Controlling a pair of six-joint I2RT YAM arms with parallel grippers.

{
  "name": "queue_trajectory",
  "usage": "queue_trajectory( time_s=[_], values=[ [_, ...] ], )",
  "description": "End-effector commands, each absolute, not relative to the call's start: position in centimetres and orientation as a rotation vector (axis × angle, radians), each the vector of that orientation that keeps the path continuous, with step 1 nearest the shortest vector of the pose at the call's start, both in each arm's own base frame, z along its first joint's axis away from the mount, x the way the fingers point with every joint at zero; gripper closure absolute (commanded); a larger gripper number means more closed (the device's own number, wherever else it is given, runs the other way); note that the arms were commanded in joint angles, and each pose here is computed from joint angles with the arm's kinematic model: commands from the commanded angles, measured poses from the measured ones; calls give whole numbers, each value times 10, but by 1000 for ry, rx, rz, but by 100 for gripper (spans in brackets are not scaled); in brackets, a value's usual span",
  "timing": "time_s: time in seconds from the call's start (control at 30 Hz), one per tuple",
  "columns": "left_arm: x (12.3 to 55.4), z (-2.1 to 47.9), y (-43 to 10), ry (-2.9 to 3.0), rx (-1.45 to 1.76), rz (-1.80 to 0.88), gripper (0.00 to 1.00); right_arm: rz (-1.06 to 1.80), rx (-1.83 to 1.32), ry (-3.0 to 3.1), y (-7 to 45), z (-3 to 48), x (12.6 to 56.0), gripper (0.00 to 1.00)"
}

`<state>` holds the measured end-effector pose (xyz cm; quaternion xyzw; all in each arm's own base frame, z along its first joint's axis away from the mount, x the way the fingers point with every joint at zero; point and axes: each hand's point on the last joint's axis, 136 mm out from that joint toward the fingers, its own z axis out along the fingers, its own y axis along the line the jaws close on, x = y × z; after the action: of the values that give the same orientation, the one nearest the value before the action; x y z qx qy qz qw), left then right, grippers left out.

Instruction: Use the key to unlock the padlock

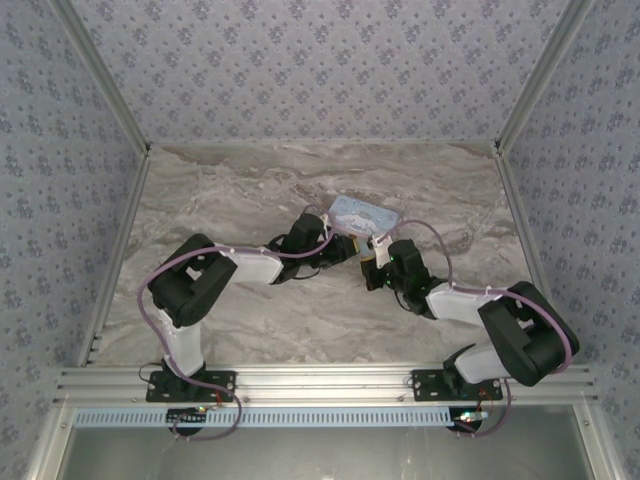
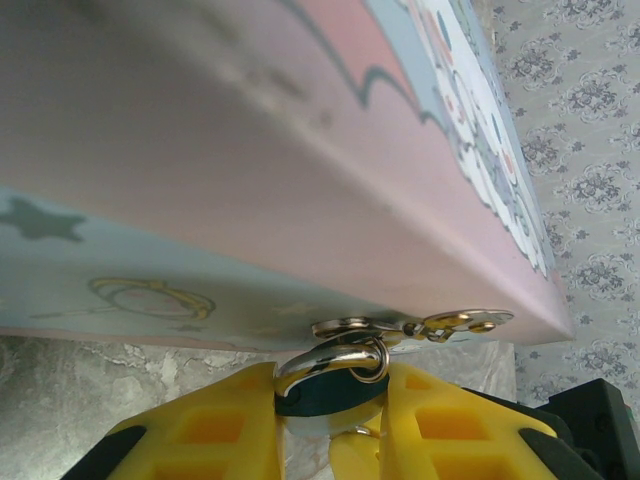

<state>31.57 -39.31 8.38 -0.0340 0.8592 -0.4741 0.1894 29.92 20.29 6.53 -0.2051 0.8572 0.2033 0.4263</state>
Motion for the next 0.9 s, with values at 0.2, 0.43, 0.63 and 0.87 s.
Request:
queue_trajectory(
  time_s=[0.2, 0.43, 0.63, 0.87],
  values=[
    [316, 123, -406, 2332, -62, -1442, 76, 514, -510, 2046, 210, 90, 317, 100],
    [314, 126, -408, 2335, -65, -1465, 76, 569, -509, 2005, 213, 100, 321, 100],
    [311, 131, -410, 2327, -51, -1494, 76, 644, -491, 1982, 212, 106, 324, 100],
    [310, 133, -412, 2329, -45, -1508, 76, 701, -482, 1974, 211, 109, 328, 100]
  ],
)
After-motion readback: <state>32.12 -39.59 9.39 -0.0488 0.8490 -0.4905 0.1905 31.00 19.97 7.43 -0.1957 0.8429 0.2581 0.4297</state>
